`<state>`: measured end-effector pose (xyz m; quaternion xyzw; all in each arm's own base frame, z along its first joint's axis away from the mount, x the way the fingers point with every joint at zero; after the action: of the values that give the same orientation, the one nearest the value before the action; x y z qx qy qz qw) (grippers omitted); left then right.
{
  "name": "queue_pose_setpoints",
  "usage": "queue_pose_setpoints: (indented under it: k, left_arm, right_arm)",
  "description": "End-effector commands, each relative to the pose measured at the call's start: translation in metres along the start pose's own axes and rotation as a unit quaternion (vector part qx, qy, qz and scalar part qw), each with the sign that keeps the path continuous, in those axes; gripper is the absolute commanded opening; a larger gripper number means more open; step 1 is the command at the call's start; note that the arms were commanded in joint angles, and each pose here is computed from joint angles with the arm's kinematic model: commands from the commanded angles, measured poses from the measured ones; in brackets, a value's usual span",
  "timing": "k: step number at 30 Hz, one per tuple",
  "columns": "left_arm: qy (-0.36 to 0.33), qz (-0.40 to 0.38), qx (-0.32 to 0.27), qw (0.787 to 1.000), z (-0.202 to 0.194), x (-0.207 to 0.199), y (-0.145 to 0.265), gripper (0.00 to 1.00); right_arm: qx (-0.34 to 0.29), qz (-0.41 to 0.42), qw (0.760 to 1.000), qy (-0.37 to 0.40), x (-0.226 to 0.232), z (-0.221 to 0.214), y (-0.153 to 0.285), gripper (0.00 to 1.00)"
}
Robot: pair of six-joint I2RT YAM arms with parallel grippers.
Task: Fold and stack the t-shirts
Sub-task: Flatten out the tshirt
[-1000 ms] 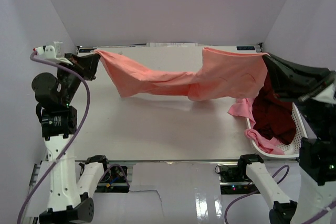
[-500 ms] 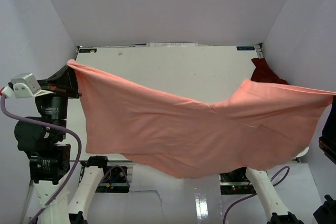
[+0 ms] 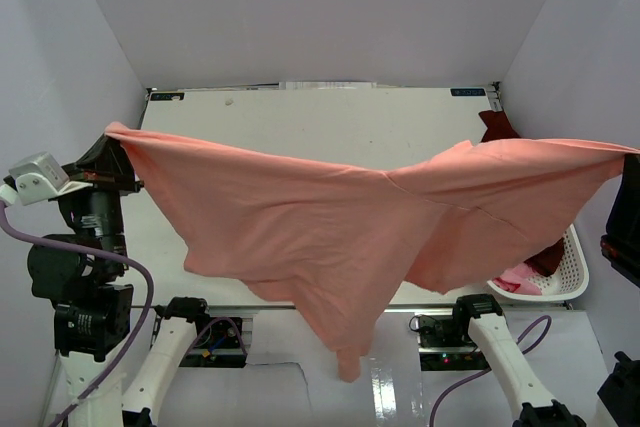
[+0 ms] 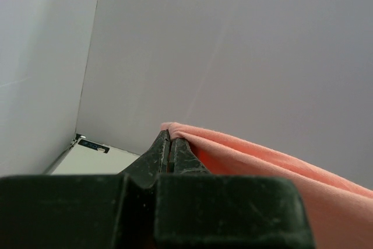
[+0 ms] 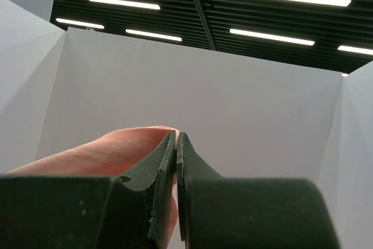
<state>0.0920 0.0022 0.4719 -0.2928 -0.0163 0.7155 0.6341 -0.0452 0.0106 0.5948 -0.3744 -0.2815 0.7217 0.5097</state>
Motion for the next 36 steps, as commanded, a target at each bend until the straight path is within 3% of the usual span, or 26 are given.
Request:
queue_pose_setpoints:
  k: [1, 12, 18, 27, 32, 36]
  left_arm:
    - [-0.007, 0.014, -0.004, 1.0, 0.004, 0.002, 0.0, 0.0]
    - [0.015, -0.034, -0.017, 0.999, 0.018, -0.009, 0.006, 0.0]
    - [0.012, -0.044, -0.062, 0.997, 0.05, -0.015, 0.011, 0.0]
    - [0.017, -0.057, -0.104, 0.993, 0.086, -0.021, 0.022, 0.0]
    - [0.019, -0.057, -0.104, 0.993, 0.086, -0.02, 0.025, 0.0]
    - [0.016, -0.044, -0.088, 0.995, 0.067, -0.016, 0.015, 0.0]
  right_arm:
    - [-0.007, 0.004, 1.0, -0.008, -0.002, -0.002, -0.014, 0.08]
    - [-0.03, 0.042, 0.999, -0.017, 0.003, 0.016, -0.013, 0.08]
    - [-0.059, 0.032, 0.998, -0.003, 0.002, 0.039, -0.001, 0.08]
    - [-0.15, 0.013, 0.988, 0.034, 0.002, 0.091, 0.028, 0.08]
    - [-0.162, 0.024, 0.986, 0.034, 0.003, 0.102, 0.029, 0.08]
    - [-0.13, 0.049, 0.99, 0.005, 0.005, 0.086, 0.01, 0.08]
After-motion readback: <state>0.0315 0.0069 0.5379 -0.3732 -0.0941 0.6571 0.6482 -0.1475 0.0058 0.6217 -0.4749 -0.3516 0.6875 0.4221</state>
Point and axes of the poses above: each gripper's point midway between its finger pads, its own y axis back along the fingers, its own x axis along the line the jaws close on, z = x × y, the point moved 10 cm from there along y, back along the fingers, and after that the axes turned 4 degrees about y, right-handed, at the moved point
